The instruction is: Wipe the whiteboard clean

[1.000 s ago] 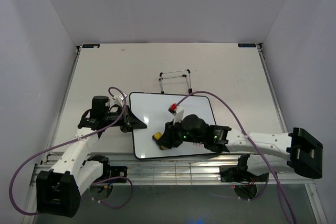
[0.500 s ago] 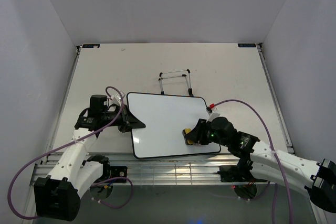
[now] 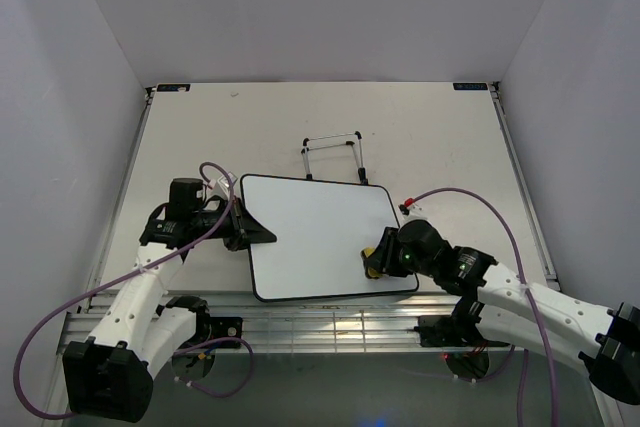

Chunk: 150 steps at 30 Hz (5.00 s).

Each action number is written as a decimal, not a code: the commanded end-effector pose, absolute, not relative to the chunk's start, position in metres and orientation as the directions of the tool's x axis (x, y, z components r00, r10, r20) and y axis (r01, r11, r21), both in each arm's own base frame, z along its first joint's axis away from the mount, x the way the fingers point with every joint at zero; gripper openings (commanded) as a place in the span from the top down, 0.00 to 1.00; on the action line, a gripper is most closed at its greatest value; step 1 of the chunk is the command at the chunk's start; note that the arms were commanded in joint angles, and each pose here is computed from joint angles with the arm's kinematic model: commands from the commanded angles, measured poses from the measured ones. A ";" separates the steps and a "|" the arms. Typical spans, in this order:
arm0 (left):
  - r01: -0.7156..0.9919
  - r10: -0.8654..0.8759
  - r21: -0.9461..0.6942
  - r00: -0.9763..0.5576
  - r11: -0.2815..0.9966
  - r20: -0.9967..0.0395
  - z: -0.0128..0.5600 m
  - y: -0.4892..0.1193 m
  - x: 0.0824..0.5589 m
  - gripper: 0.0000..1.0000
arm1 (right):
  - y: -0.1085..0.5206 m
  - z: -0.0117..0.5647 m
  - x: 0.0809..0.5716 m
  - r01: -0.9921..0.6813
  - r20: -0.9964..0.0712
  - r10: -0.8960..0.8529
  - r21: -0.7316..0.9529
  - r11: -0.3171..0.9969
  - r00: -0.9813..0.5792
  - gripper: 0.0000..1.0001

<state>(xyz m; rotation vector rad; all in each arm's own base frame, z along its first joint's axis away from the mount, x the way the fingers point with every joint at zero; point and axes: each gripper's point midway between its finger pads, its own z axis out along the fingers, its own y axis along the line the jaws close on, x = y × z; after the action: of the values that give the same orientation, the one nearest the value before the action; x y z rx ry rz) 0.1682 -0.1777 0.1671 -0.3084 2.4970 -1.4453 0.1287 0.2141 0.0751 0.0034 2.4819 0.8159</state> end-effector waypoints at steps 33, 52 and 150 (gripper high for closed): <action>0.130 -0.408 -0.752 -0.773 0.646 -0.485 0.235 -0.144 0.191 1.00 | 0.162 -0.011 0.087 -0.035 -0.243 0.097 0.487 0.873 -0.965 0.92; 0.328 -0.302 -0.823 -0.815 0.464 -0.495 0.242 -0.174 0.178 1.00 | 0.256 0.082 0.086 -0.503 -0.543 -0.104 0.667 0.550 -0.833 0.92; 0.429 -0.331 -0.820 -0.765 0.380 -0.553 0.331 -0.189 0.184 1.00 | 0.187 0.095 0.220 -0.400 -0.660 0.118 0.578 0.711 -0.742 0.92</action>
<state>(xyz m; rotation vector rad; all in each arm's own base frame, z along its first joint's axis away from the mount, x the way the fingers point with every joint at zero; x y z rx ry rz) 0.1944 -0.1780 0.2594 -0.1306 2.1980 -1.3345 0.2154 0.1993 0.1145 -0.2724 2.1693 1.0192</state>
